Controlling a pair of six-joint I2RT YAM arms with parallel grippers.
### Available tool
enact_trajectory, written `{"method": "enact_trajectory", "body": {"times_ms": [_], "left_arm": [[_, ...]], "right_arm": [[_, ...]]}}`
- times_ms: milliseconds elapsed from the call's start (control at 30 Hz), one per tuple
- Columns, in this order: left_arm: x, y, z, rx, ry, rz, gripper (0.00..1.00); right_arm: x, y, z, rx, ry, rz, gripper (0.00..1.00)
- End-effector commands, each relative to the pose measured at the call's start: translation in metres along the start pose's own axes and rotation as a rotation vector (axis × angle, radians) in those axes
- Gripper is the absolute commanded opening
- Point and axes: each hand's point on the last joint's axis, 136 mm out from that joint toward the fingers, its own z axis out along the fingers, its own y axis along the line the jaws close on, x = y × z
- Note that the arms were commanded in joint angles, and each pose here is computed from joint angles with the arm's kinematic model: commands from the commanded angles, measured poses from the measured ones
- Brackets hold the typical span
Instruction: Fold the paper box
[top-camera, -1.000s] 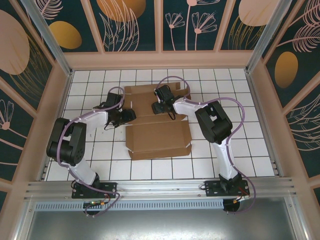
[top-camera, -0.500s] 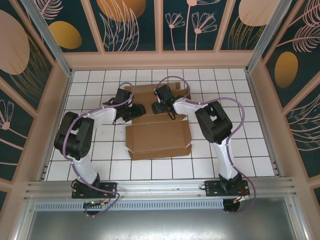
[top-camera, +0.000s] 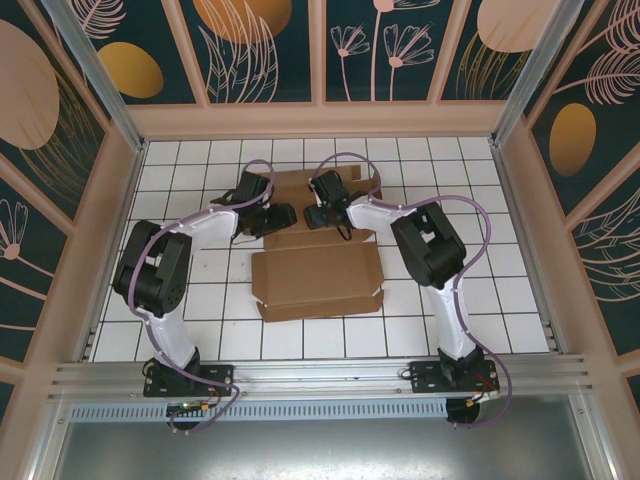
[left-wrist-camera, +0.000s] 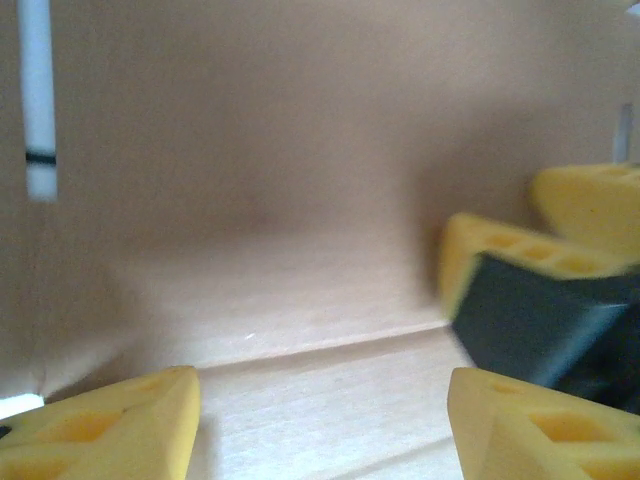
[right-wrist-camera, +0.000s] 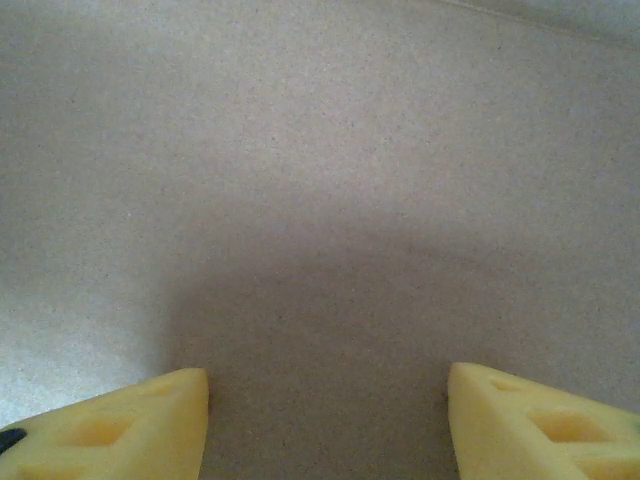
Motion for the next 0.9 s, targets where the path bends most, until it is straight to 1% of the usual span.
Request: {"method": "enact_trajectory", "body": {"times_ms": [0,100,200,267,300,367,433,467,500,533,600,633,700,867], "left_arm": [[-0.042,-0.046,-0.057,0.066,-0.144,0.081,0.65],[-0.043,-0.062,-0.069,0.113,-0.151,0.077,0.62],[-0.034,-0.076,-0.064,0.134,-0.132,0.093,0.54],[-0.026,-0.084,-0.059,0.155,-0.124,0.108,0.45],[-0.023,-0.088,-0.057,0.17,-0.124,0.115,0.39],[-0.019,-0.093,-0.053,0.183,-0.13,0.127,0.21],[-0.013,-0.098,-0.047,0.198,-0.125,0.139,0.09],[-0.01,-0.099,-0.043,0.204,-0.117,0.143,0.03],[-0.008,-0.101,-0.042,0.218,-0.114,0.142,0.0],[-0.001,-0.096,-0.028,0.212,-0.088,0.133,0.0],[0.005,-0.094,-0.016,0.213,-0.067,0.124,0.0],[0.006,-0.091,-0.011,0.201,-0.061,0.117,0.0],[0.011,-0.078,0.004,0.151,-0.042,0.083,0.0],[0.022,-0.048,0.042,0.018,0.031,0.026,0.0]], "right_arm": [[0.115,0.001,0.004,-0.023,0.383,0.011,0.63],[0.098,0.005,-0.007,-0.046,0.339,0.021,0.63],[0.072,0.008,-0.025,-0.074,0.272,0.039,0.63],[0.051,0.009,-0.041,-0.093,0.218,0.056,0.62],[0.041,0.007,-0.05,-0.102,0.191,0.069,0.62],[0.025,0.004,-0.065,-0.127,0.139,0.1,0.62],[0.011,-0.005,-0.079,-0.135,0.085,0.134,0.61],[0.008,-0.01,-0.083,-0.132,0.07,0.147,0.6],[0.004,-0.016,-0.086,-0.128,0.054,0.162,0.6],[0.001,-0.023,-0.089,-0.12,0.038,0.176,0.59],[-0.001,-0.025,-0.09,-0.12,0.026,0.183,0.58],[-0.001,-0.034,-0.088,-0.115,0.026,0.202,0.58],[0.0,-0.043,-0.081,-0.113,0.031,0.224,0.57],[0.011,-0.044,-0.055,-0.111,0.085,0.222,0.54]]}}
